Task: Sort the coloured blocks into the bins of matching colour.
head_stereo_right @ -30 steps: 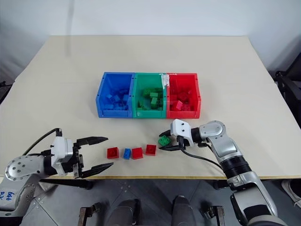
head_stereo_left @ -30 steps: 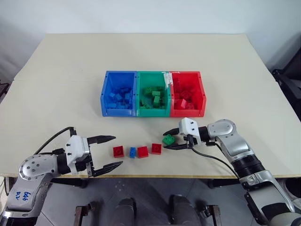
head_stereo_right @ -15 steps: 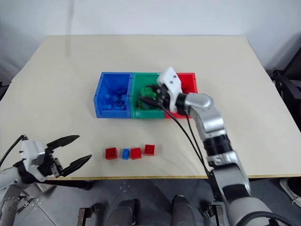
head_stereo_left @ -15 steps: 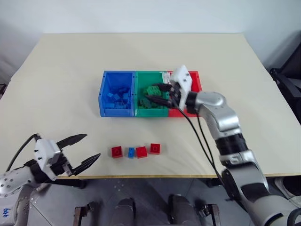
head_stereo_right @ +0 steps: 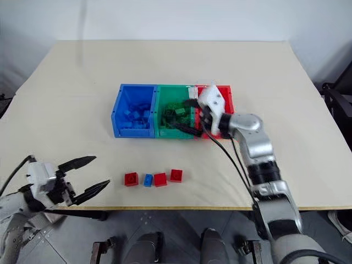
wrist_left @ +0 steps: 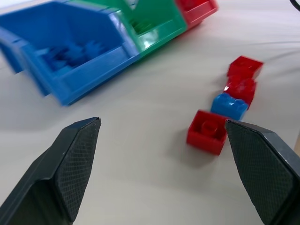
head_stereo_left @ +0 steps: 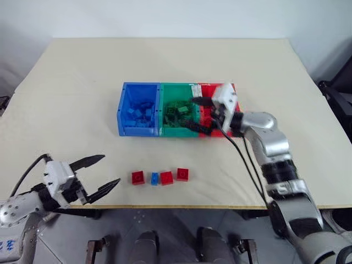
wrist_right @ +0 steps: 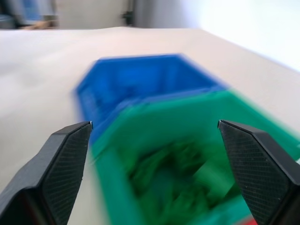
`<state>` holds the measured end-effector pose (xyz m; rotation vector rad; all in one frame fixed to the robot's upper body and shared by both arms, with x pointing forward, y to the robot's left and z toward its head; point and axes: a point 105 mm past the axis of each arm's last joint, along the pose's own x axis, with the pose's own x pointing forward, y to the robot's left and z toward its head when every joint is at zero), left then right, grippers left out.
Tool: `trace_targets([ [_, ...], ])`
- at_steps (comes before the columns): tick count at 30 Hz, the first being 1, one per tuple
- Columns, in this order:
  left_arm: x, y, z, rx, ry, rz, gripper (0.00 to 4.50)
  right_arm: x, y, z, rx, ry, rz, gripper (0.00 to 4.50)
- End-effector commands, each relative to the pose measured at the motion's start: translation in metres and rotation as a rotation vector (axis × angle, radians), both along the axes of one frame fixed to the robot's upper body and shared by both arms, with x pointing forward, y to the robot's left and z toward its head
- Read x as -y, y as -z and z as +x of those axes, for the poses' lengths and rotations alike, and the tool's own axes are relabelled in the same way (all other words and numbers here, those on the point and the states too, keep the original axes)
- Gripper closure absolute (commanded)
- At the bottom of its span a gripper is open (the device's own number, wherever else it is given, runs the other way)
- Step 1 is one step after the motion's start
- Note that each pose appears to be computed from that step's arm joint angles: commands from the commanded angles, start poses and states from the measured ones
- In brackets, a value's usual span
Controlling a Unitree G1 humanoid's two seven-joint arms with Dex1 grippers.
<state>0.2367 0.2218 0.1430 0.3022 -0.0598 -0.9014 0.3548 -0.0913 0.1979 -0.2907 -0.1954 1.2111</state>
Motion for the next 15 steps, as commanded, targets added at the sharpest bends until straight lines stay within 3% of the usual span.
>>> trace_targets([
  [1, 0.027, -0.011, 0.000, 0.027, 0.151, 0.029, 0.00, 0.045, 0.009, -0.036, 0.049, -0.073, -0.081, 0.03],
  [4, 0.041, -0.013, 0.007, 0.035, 0.220, 0.036, 0.00, 0.090, 0.033, -0.052, -0.026, 0.004, -0.182, 0.03],
  [8, 0.053, -0.006, 0.010, 0.014, 0.304, 0.072, 0.00, 0.123, 0.042, -0.063, -0.142, 0.124, -0.201, 0.03],
  [15, 0.054, 0.004, 0.020, 0.022, 0.358, 0.106, 0.00, 0.071, 0.049, -0.083, -0.151, -0.058, -0.218, 0.03],
])
